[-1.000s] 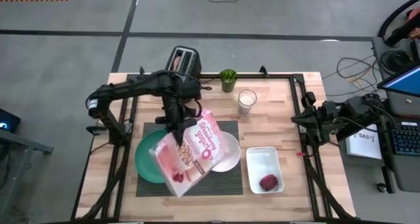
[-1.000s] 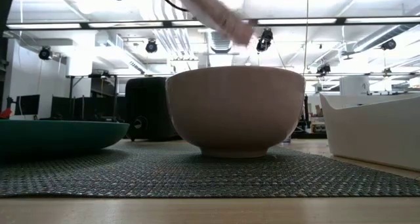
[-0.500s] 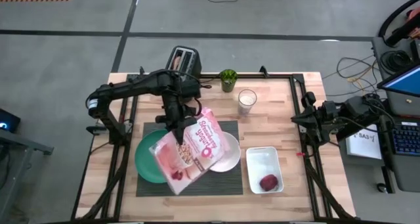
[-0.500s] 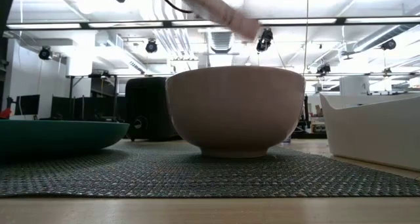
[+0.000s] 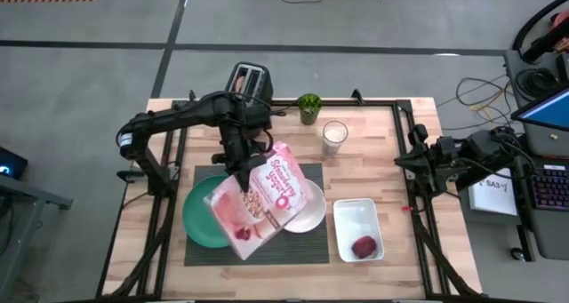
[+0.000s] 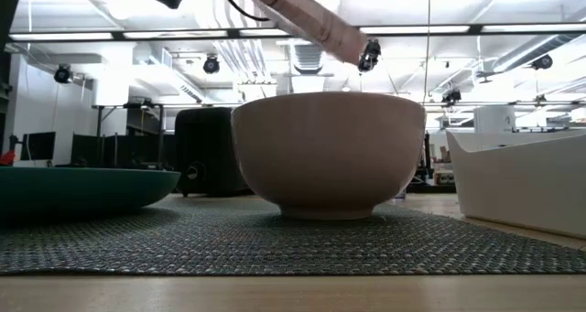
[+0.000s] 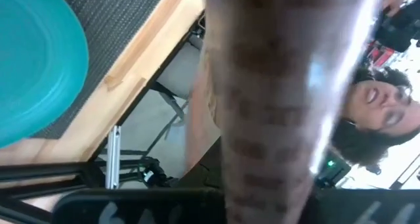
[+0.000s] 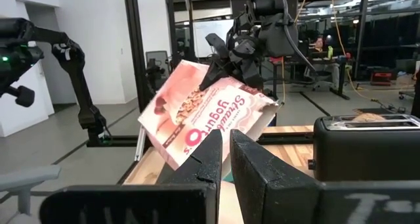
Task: Arrange a breakfast setting
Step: Pour the cereal into the white bowl
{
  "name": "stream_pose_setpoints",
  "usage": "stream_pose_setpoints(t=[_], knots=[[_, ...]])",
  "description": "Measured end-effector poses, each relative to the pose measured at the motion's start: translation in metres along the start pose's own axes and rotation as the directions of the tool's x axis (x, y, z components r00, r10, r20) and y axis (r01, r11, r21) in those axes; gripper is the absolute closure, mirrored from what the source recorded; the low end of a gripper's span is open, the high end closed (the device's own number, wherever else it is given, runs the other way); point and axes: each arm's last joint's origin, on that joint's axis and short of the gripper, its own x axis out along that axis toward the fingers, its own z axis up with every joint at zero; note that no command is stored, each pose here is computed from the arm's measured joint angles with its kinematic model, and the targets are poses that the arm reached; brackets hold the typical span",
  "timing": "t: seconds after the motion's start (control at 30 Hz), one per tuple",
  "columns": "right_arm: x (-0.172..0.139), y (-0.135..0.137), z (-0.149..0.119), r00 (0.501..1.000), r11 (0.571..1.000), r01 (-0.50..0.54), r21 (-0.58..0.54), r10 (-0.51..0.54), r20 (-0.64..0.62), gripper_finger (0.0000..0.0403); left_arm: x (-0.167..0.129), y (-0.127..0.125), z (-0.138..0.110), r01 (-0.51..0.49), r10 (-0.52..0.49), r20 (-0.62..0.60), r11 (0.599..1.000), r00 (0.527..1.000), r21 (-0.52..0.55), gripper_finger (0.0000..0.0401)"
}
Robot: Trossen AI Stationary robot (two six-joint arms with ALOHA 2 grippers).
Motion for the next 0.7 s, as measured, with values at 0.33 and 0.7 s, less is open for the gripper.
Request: stream_pose_setpoints(t=[0.33, 0.7], knots=[[0.0, 0.0, 0.0002, 1.0, 1.0, 0.0, 0.001, 0.0, 0.002, 0.038, 0.0029, -0.0025, -0.0067, -0.033, 0.033, 0.013, 0.999, 0.999, 0.026, 0.0401], [-0.0001, 0.0, 0.0009, 1.0, 1.0, 0.0, 0.003, 0.0, 0.009, 0.038, 0.0045, -0.0021, -0.0054, -0.059, 0.058, 0.027, 0.997, 0.998, 0.046, 0.0401]])
